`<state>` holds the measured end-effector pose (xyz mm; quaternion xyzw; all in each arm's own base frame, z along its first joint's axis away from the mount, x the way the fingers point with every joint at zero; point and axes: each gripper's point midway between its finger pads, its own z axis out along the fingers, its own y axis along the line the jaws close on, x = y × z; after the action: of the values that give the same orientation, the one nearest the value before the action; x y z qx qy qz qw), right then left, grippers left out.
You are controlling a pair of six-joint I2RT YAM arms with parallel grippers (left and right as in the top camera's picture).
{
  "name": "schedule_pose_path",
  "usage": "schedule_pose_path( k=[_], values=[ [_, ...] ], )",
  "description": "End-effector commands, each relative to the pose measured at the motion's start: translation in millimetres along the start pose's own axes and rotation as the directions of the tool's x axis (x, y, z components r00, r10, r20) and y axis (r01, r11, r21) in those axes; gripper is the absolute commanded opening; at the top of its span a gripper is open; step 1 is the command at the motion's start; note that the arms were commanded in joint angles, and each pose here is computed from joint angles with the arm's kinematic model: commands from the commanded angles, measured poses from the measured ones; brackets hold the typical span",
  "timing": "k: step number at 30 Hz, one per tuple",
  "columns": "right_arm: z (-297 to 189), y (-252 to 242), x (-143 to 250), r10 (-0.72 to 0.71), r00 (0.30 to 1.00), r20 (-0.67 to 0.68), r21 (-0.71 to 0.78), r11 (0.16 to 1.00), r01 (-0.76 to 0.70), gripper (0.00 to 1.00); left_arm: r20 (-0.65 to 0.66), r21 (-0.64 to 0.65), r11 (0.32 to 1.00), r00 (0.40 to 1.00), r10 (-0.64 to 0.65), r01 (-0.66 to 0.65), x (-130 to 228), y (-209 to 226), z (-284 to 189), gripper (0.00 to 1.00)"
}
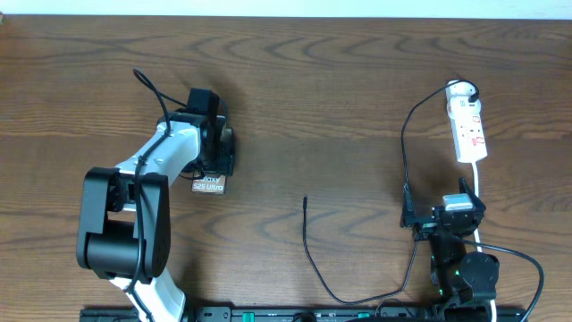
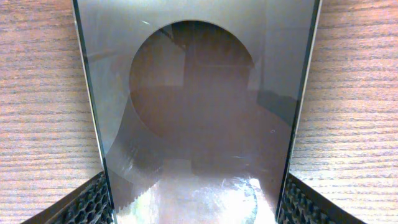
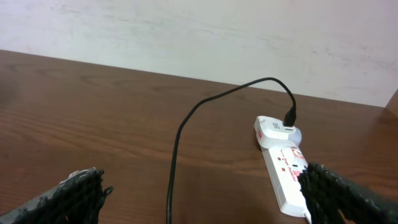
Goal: Plug charger to phone and switch on socket
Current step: 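Close the left gripper on the phone's long edges, then lift the phone with the left gripper and rotate it upright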
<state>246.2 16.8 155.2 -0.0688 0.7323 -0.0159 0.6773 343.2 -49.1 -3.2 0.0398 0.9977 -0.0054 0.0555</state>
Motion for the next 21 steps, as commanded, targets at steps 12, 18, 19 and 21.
schedule_pose_path(
  k=[12, 18, 19, 21],
  values=[
    [0.0, -2.1, 1.5, -0.011, 1.0, -0.006, 0.011, 1.0, 0.011, 0.99, 0.096, 0.018, 1.0, 0.995, 0.01, -0.012, -27.7, -4.3, -43.1, 0.43],
    [0.0, -2.1, 1.5, -0.011, 1.0, -0.006, 0.01, 1.0, 0.011, 0.99, 0.213, 0.024, 1.0, 0.977, 0.009, -0.014, -40.8, -5.2, -84.8, 0.42],
    [0.0, -2.0, 1.6, -0.011, 1.0, -0.006, 0.01, 1.0, 0.011, 0.99, 0.231, 0.025, 1.0, 0.973, 0.008, -0.015, -41.9, -5.2, -91.9, 0.41],
    [0.0, -2.1, 1.5, -0.011, 1.0, -0.006, 0.01, 1.0, 0.011, 0.99, 0.269, 0.029, 1.0, 0.963, 0.002, -0.01, -42.8, -5.3, -107.7, 0.36]
  ],
)
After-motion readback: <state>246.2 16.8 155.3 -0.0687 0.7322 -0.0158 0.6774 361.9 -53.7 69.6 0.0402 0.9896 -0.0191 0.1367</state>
